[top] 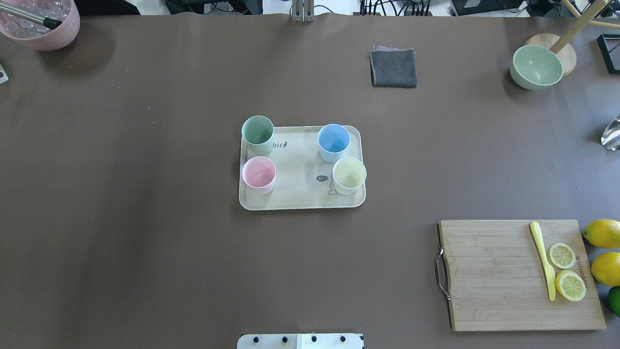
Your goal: Place all cups on tray
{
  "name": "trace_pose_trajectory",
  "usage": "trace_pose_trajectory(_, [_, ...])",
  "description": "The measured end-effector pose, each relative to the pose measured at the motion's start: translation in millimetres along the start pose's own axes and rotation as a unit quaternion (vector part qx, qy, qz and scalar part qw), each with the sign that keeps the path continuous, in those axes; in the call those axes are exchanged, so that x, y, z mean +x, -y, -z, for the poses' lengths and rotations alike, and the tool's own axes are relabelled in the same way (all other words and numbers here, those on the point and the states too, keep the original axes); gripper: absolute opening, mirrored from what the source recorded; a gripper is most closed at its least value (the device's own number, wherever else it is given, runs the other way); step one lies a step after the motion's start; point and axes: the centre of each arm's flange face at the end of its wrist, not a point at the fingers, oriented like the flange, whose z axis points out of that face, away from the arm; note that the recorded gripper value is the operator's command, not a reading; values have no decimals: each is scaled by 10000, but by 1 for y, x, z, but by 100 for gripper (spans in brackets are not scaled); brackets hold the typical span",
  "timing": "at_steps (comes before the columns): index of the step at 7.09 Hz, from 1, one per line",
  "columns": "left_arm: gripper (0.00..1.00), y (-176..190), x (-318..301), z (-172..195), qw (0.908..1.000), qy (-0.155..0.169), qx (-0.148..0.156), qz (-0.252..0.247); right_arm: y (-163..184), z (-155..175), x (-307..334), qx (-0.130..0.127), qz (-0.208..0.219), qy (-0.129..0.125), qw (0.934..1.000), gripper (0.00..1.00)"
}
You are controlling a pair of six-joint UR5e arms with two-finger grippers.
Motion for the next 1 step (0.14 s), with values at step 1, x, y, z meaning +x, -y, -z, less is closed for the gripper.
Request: trace_pose_trajectory(1, [98, 0, 0, 0, 10000, -2, 1, -3, 0, 0, 0, 0, 0, 1, 10000, 100])
